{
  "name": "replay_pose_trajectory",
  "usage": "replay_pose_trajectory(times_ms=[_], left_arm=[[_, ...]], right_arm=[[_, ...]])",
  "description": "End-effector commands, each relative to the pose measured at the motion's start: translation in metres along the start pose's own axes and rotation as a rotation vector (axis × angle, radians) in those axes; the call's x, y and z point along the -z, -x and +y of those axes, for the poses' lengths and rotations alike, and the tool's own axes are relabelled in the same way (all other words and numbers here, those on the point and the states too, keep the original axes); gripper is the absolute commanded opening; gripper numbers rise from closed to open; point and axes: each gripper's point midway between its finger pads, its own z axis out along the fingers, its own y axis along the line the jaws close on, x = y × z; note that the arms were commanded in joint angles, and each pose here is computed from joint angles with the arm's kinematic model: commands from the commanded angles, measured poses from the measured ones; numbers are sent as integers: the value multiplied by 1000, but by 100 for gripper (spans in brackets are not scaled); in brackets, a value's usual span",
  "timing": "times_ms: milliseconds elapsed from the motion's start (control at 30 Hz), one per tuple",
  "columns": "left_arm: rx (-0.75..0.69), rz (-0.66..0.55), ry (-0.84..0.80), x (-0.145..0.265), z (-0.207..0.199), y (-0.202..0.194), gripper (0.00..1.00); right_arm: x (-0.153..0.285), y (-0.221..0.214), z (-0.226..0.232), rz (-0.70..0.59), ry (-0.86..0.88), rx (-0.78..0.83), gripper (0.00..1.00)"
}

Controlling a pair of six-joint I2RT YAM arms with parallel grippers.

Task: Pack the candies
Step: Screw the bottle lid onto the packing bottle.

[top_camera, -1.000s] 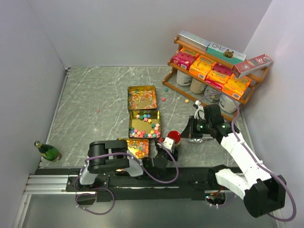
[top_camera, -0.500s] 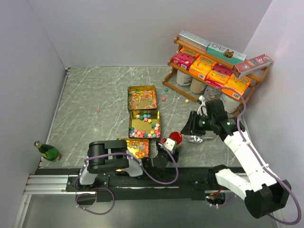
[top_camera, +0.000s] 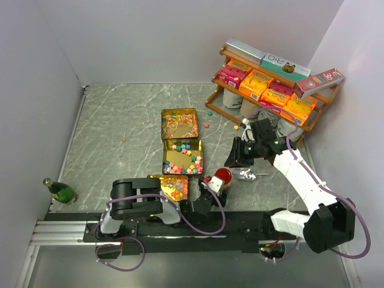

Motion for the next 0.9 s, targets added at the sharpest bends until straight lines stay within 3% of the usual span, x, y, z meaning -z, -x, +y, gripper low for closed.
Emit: replay_pose_trajectory(times_ms=[0,233,333,567,867], left_arm=[[-142,150,-52,16,4,-50,58],[-148,157,-45,16,5,-52,58],[-148,162,-38,15,5,-54,58],[-163,181,18,14,14,-58,57],[-163,213,27,14,17,-67,58]], right_arm=[[2,-11,-1,10,26,28,34],[-7,-29,-9,55,34,8,25],[-8,-36,-10,74,44,-4,12],[-9,-69,-16,139,75,-50,1],[1,-106,-17,221,107,-98,0]])
